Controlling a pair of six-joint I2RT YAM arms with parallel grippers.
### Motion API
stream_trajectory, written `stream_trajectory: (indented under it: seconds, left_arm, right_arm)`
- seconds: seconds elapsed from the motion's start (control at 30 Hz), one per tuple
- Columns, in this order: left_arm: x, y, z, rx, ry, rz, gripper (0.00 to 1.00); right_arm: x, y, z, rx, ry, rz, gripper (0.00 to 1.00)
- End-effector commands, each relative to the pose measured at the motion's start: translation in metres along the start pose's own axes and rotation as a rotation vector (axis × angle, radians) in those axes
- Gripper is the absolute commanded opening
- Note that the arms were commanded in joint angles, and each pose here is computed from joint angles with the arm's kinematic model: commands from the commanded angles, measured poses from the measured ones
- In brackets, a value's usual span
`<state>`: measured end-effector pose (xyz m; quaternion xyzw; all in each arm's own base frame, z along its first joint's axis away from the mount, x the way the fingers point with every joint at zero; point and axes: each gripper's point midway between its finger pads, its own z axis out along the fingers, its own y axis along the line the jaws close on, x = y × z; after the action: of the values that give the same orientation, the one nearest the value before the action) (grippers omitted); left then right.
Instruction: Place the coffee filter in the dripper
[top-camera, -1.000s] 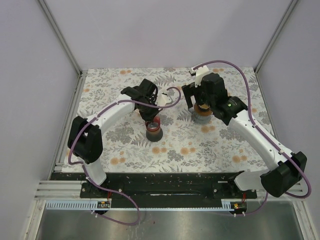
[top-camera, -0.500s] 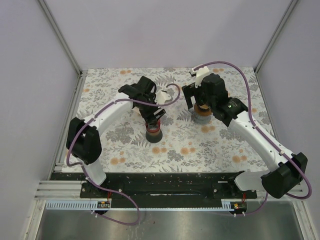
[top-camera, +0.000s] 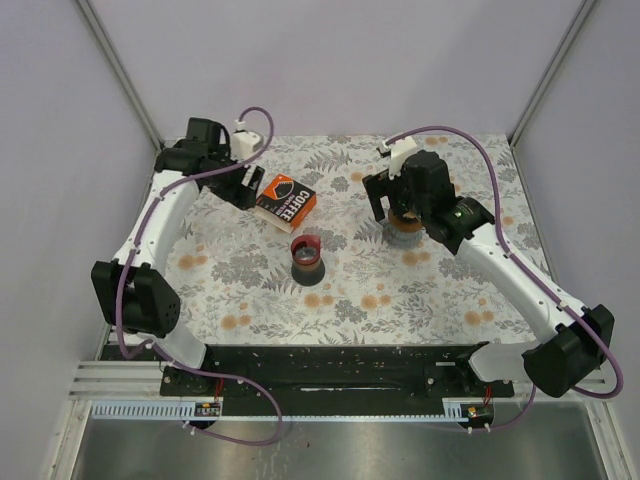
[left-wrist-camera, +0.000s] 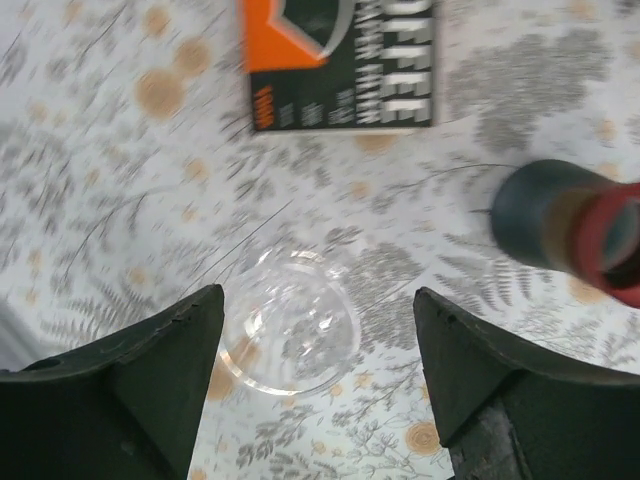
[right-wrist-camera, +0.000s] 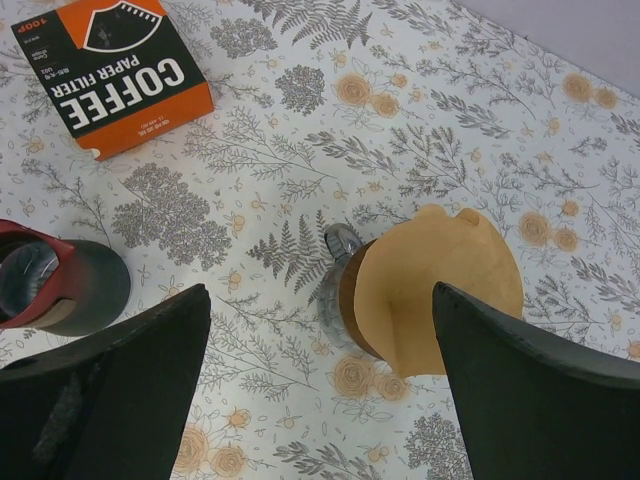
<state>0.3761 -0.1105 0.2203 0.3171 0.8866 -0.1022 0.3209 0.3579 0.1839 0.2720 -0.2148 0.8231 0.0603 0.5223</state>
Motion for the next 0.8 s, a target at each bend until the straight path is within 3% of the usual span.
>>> stream_trajectory:
  seconds: [0.0,0.27,0.4,0.57,0.77]
  left_arm:
    - [0.043,0.07,-0.006,-0.194,0.08,-0.212,0.81]
    - [0.109,0.101,0.025,-0.237,0.219,-0.305,0.82]
    - [0.132,0.1,0.043,-0.208,0.278,-0.328,0.77]
    - [0.143,0.097,0.059,-0.163,0.312,-0.346,0.5]
    - [0.141,0.088,0.062,-0.101,0.311,-0.364,0.0]
  right_arm:
    - [-0.013,0.0,-0.007,-0.017,-0.061,0.003,0.99]
    - [-0.012,0.001,-0.004,-0.023,-0.054,0.0,0.99]
    - [-0.01,0.001,-0.003,-0.019,-0.05,-0.003,0.99]
    - [-0.01,0.001,-0.003,-0.019,-0.05,0.0,0.99]
    - [-0.01,0.0,-0.004,-0.016,-0.053,-0.003,0.99]
